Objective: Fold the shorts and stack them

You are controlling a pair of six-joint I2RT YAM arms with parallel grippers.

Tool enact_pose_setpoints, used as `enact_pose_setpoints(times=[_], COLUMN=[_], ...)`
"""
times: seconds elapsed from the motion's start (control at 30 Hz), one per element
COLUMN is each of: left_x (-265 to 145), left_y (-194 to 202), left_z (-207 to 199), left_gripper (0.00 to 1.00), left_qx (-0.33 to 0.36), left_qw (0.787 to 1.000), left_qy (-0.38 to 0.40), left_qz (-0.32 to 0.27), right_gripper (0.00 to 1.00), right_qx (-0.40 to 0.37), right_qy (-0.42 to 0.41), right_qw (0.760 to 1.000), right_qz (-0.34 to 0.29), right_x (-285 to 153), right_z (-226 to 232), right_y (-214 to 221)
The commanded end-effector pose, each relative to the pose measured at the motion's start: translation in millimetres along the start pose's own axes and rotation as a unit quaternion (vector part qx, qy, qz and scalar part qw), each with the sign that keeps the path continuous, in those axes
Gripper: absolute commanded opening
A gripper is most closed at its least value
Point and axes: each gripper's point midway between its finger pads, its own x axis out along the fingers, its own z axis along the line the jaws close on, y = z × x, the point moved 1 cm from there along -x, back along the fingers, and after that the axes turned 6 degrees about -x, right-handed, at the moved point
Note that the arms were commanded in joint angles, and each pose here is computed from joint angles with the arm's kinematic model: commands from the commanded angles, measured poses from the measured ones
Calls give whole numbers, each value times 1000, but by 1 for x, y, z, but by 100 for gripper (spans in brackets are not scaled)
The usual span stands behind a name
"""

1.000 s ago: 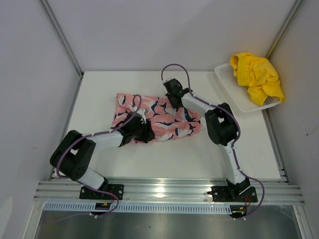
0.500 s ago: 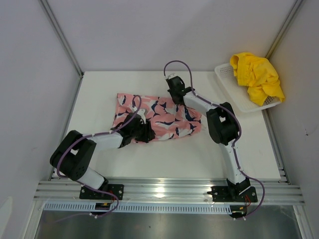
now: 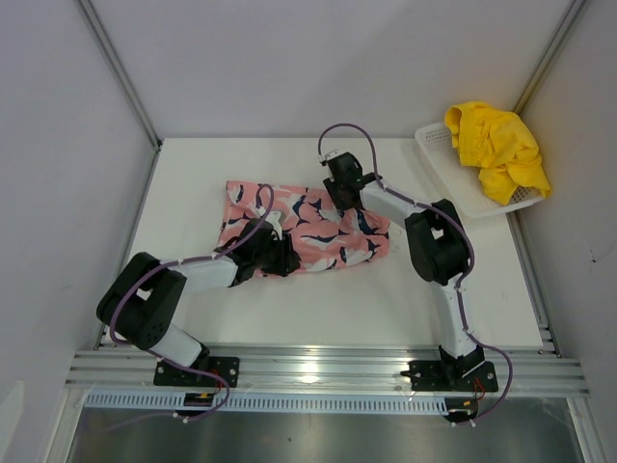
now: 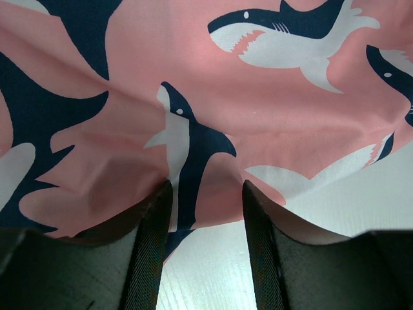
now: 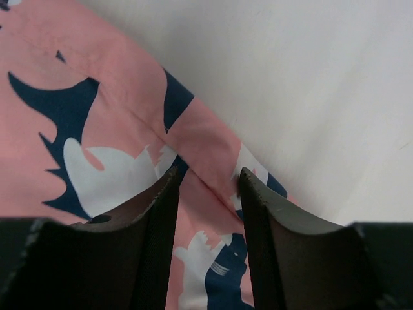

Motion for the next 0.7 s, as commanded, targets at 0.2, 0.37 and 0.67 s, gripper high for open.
enact_pose_setpoints(times=[0.2, 0.37, 0.67], left_x=[-3, -4, -5], left_y=[24, 23, 23], left_z=[13, 12, 11], left_gripper=[51, 51, 51], left_qx=[5, 6, 5], left_qw=[999, 999, 999], left_qy=[-30, -30, -30], left_qz=[42, 41, 41], right_gripper=[46, 47, 48], right_qx=[-14, -21, -36], right_qy=[-15, -20, -46], right_qw=[999, 999, 998], right_qz=[-30, -18, -7], right_x=[-28, -25, -21], right_z=[-1, 2, 13], right_y=[-17, -8, 1])
